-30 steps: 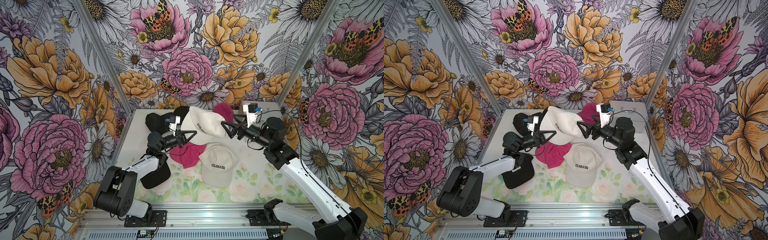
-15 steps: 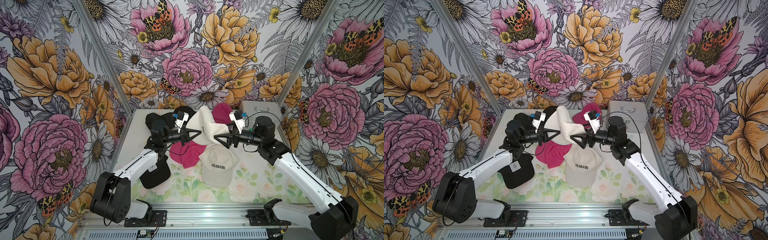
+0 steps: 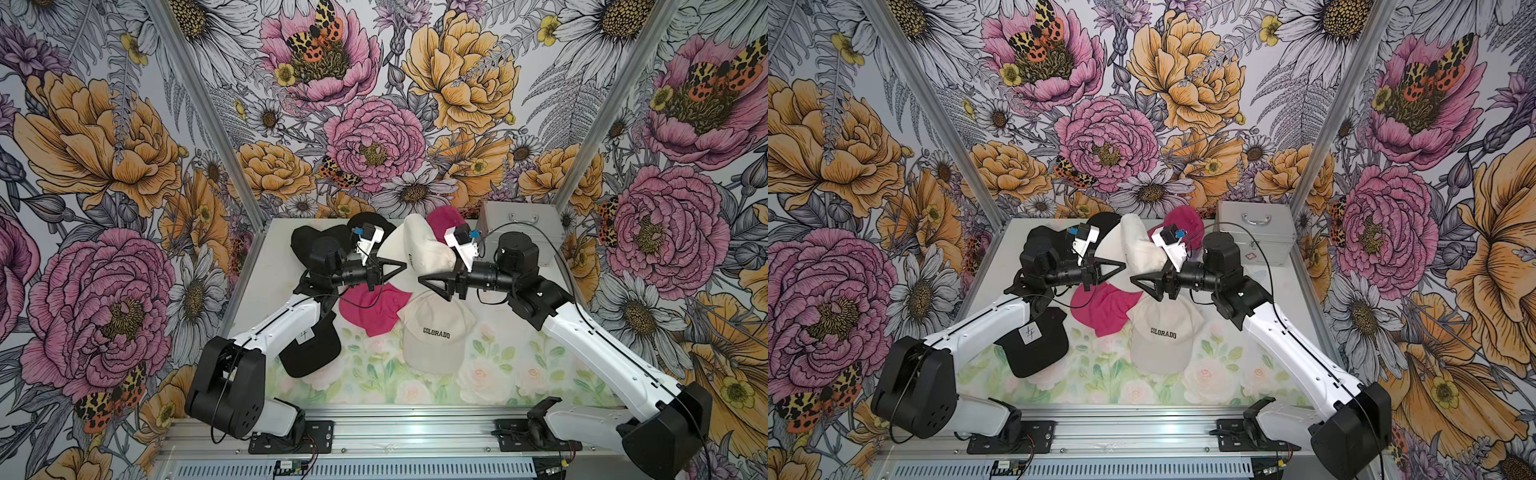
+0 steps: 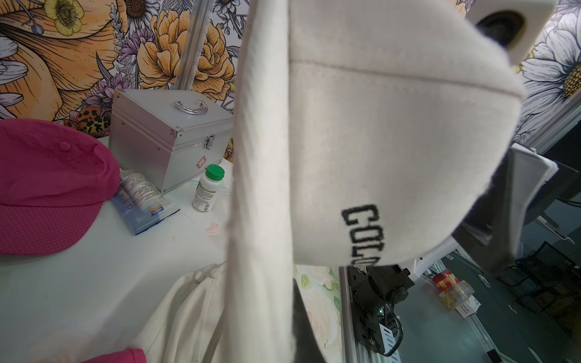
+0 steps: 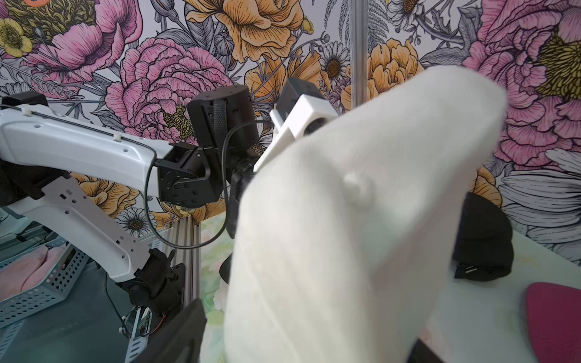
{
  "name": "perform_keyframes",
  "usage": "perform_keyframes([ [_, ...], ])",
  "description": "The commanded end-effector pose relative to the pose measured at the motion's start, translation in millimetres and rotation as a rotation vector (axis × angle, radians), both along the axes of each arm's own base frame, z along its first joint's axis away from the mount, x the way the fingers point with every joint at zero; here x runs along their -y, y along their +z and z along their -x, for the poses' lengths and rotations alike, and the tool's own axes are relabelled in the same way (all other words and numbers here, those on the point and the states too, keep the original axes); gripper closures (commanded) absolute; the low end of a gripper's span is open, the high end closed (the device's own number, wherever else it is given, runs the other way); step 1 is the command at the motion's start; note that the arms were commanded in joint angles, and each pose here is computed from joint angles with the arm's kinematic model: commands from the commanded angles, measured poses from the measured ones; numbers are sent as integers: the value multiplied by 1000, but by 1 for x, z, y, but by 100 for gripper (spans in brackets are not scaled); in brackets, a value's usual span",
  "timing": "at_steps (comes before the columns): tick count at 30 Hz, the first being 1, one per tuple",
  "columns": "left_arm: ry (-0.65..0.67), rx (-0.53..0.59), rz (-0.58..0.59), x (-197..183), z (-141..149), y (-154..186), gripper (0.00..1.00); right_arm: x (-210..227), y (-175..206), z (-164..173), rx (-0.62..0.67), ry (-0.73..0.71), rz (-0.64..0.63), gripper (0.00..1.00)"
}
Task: Stack the baseball caps by color
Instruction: Pick up the baseball cap from the center of the board.
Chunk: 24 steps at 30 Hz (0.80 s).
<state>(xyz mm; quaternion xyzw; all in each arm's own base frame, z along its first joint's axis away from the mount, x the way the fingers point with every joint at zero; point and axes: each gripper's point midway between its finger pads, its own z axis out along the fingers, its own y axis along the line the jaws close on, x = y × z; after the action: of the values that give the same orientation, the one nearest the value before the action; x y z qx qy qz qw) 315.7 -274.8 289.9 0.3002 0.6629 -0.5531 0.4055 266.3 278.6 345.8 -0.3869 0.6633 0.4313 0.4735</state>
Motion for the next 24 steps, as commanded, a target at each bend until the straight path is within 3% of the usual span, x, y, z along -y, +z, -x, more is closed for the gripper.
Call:
perform_keyframes([
  [1, 82, 6, -5, -10, -15, 1, 100, 0, 21, 13, 59, 36, -28, 25],
  [5, 135, -18, -17, -22, -24, -10, 100, -4, 30, 26, 73, 102, -49, 35],
  [8, 162, -31, -24, -28, -29, -14, 100, -6, 37, 32, 96, 132, -58, 50],
  [15, 208, -55, -52, -35, -39, -27, 100, -8, 56, 48, 168, 196, -134, 72],
  [24, 243, -81, -70, -45, -50, -41, 100, -4, 66, 55, 204, 196, -146, 84],
])
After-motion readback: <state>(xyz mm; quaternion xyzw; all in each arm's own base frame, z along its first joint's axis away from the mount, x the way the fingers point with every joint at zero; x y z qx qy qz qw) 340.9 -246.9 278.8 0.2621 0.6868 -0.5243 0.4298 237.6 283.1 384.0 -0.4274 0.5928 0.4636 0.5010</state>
